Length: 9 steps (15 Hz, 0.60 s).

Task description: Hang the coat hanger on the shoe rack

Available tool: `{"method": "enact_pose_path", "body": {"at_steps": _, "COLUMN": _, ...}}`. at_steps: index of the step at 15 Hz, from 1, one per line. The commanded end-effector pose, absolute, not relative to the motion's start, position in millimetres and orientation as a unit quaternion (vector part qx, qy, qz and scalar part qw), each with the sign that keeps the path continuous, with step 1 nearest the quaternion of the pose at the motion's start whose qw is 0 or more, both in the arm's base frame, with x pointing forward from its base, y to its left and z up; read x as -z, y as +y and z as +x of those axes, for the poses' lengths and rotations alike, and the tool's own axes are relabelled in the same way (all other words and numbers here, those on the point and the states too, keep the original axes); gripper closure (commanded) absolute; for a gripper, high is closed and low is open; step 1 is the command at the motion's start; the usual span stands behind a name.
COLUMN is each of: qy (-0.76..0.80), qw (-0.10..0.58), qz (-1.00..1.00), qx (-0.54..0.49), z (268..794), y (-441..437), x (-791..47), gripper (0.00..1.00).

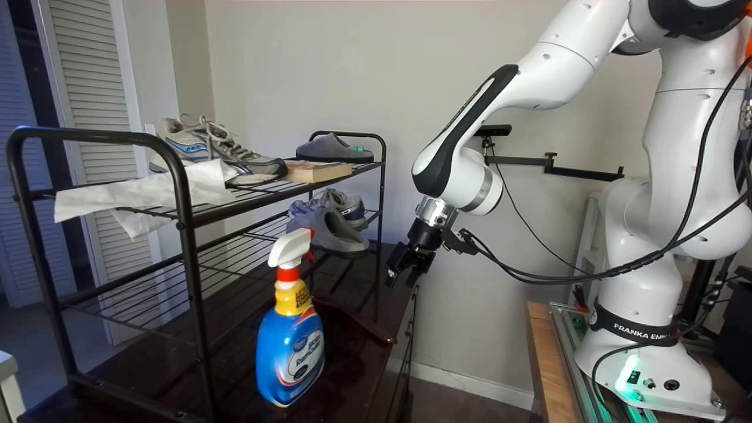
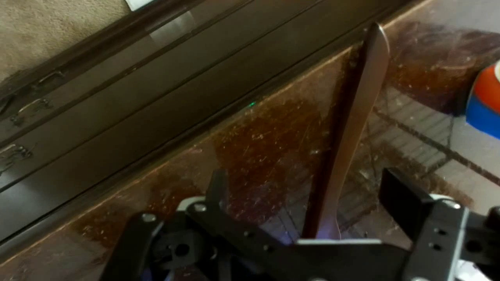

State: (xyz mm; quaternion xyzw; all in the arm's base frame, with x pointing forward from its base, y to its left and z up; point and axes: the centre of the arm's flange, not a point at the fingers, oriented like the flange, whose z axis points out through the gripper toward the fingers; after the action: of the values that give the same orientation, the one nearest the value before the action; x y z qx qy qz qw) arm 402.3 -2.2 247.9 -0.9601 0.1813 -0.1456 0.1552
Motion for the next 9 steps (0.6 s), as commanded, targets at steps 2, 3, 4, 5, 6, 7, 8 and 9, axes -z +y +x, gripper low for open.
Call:
{"method": "enact_pose_path", "body": {"at_steps": 2, "qy": 0.116, "qw": 0.102, "qz": -0.973, "qx": 0.171, "z": 406.6, "y": 40.1, "x": -202.3, "gripper": 0.00}}
{"method": "enact_pose_path", "body": {"at_steps": 3, "qy": 0.103, "qw": 0.094, "qz": -0.974, "qx": 0.180, "z": 407.2, "y": 48.4, "x": -201.3, "gripper": 0.00}}
{"method": "enact_pose_path", "body": {"at_steps": 4, "qy": 0.089, "qw": 0.090, "qz": -0.973, "qx": 0.191, "z": 405.2, "y": 56.5, "x": -201.8, "gripper": 0.00}}
{"method": "enact_pose_path", "body": {"at_steps": 5, "qy": 0.081, "qw": 0.089, "qz": -0.972, "qx": 0.201, "z": 406.4, "y": 64.7, "x": -204.1, "gripper": 0.00}}
{"method": "enact_pose_path", "body": {"at_steps": 6, "qy": 0.072, "qw": 0.086, "qz": -0.970, "qx": 0.213, "z": 406.9, "y": 73.3, "x": -206.2, "gripper": 0.00}}
{"method": "enact_pose_path", "body": {"at_steps": 7, "qy": 0.066, "qw": 0.083, "qz": -0.969, "qx": 0.222, "z": 410.5, "y": 80.7, "x": -207.6, "gripper": 0.00}}
{"method": "enact_pose_path", "body": {"at_steps": 8, "qy": 0.064, "qw": 0.078, "qz": -0.967, "qx": 0.234, "z": 417.0, "y": 87.6, "x": -206.5, "gripper": 0.00}}
{"method": "enact_pose_path", "body": {"at_steps": 9, "qy": 0.064, "qw": 0.074, "qz": -0.965, "qx": 0.244, "z": 424.1, "y": 93.3, "x": -207.9, "gripper": 0.00}}
